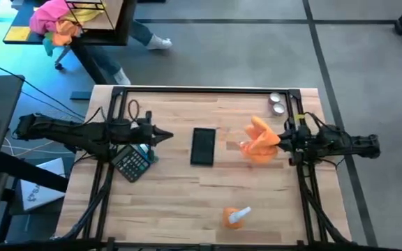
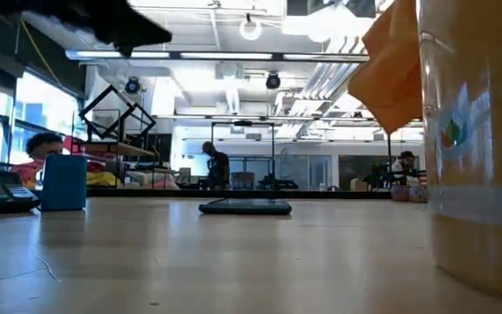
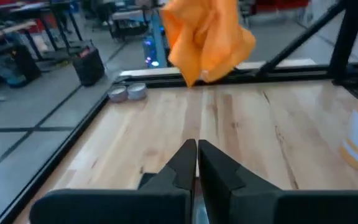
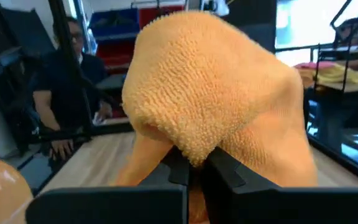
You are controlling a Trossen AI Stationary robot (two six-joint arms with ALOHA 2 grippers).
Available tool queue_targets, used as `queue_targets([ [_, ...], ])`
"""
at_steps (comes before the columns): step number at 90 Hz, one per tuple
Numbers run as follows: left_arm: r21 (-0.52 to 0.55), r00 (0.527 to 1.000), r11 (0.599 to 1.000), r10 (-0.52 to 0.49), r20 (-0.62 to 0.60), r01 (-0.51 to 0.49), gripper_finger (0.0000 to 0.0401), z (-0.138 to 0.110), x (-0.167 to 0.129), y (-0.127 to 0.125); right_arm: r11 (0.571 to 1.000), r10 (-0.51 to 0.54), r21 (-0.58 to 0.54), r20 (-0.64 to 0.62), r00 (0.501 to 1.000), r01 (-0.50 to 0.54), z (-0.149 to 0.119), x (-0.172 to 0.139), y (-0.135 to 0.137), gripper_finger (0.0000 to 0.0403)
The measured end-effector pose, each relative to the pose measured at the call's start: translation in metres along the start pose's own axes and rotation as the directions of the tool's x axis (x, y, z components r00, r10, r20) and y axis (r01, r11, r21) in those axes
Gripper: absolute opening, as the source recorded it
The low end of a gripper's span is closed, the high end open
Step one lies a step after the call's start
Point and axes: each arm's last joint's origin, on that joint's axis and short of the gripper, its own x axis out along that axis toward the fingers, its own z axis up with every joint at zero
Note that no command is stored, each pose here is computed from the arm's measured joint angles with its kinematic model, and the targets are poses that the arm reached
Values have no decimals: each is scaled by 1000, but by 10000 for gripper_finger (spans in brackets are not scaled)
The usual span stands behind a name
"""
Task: Apply microfiber cloth
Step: Wipe the back of the blue phone with the orange microfiber cloth
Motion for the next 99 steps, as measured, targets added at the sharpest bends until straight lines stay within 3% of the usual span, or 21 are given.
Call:
queue_targets([
  [19, -133, 1000, 991, -3, -29, -1, 0, -53, -16, 2, 999, -16, 49, -51, 999, 19, -5, 1, -1, 0],
  [31, -201, 998, 980, -5, -60, -7, 0, -78, -21, 1, 992, -4, 121, -166, 986, 25, -16, 0, -1, 0],
  [48, -234, 1000, 972, -4, -22, -2, 0, -89, -26, 2, 967, -13, 247, -205, 979, 65, -22, 2, -1, 0],
  [54, -235, 1000, 972, -2, -18, -2, 0, -91, -26, 2, 931, -22, 344, -273, 962, 119, -29, 0, -2, 0],
  [60, -236, 1000, 972, -2, -15, -2, 0, -91, -27, 2, 859, -35, 461, -379, 925, 221, -39, -4, -3, 0],
  [68, -240, 1000, 971, 0, -1, 0, 0, -90, -27, 2, 782, -14, 530, -511, 859, 328, -52, -10, -4, 3],
  [80, -253, 1000, 968, -1, 24, 7, 0, -87, -27, 2, 727, 68, 612, -516, 854, 312, -51, -9, -1, 28],
  [87, -266, 1000, 964, -1, 28, 8, 0, -87, -27, 2, 658, 136, 661, -575, 806, 361, -56, -12, 0, 52],
  [99, -272, 999, 962, -1, 32, 10, 0, -86, -27, 2, 590, 224, 709, -603, 766, 385, -50, -12, 4, 100],
])
